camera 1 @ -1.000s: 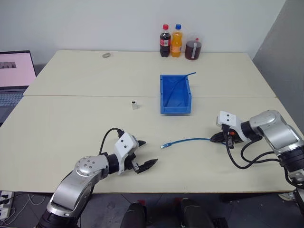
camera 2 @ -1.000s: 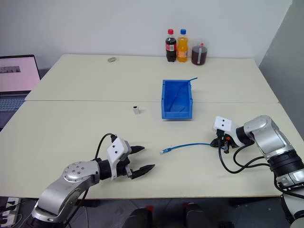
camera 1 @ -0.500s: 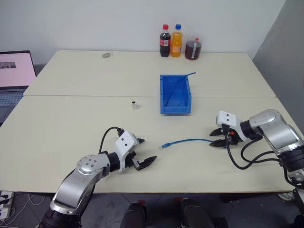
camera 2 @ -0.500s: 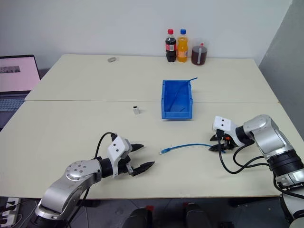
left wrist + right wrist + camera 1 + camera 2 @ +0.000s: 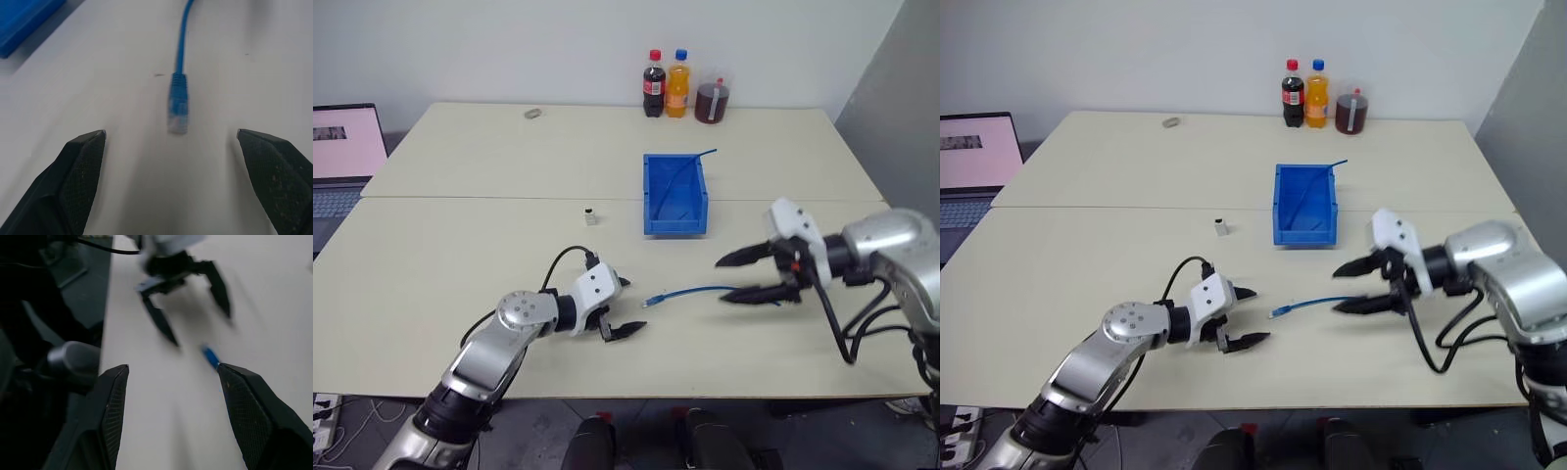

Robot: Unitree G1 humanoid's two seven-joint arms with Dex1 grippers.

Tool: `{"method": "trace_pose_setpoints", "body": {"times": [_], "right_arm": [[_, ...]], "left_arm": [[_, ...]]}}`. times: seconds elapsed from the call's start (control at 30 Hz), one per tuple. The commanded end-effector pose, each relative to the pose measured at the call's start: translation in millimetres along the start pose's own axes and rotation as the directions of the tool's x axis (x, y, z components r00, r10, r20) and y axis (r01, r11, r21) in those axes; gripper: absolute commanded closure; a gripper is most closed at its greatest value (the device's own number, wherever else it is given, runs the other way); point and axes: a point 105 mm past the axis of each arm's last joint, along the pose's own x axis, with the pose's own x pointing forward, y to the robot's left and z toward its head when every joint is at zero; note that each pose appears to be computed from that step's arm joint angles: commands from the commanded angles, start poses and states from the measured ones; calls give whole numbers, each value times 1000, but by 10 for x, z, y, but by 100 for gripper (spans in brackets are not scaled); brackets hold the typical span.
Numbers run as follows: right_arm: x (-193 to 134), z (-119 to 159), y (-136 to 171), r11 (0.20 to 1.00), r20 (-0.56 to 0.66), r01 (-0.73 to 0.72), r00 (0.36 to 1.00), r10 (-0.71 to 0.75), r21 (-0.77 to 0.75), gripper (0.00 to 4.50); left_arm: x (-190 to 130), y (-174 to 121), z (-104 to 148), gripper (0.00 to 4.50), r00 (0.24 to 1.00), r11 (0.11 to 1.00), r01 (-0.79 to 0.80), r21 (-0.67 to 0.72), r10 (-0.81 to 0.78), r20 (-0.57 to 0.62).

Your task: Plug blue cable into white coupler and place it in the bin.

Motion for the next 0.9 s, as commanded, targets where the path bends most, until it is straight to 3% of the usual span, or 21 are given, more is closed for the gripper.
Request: {"method": "trace_pose_setpoints", "body": {"times": [0.03,0.13,0.63,0.73,0.9], "right_arm": [[84,-51,-2,995,-61,94,994,-95,-20,146],[104,-94,-133,981,-93,193,977,-193,-18,146],[132,-194,-186,969,-157,246,956,-248,-33,146],[148,-197,-177,969,-158,245,956,-247,-37,144],[149,-195,-169,969,-160,245,955,-248,-38,144]], "left_arm": [[6,11,44,0,999,997,41,60,-42,11],[55,53,61,0,998,996,51,71,-52,20],[262,-11,64,0,993,988,112,104,-116,27],[295,-17,62,45,994,988,105,111,-109,27],[305,-65,10,164,994,987,108,116,-110,11]]}}
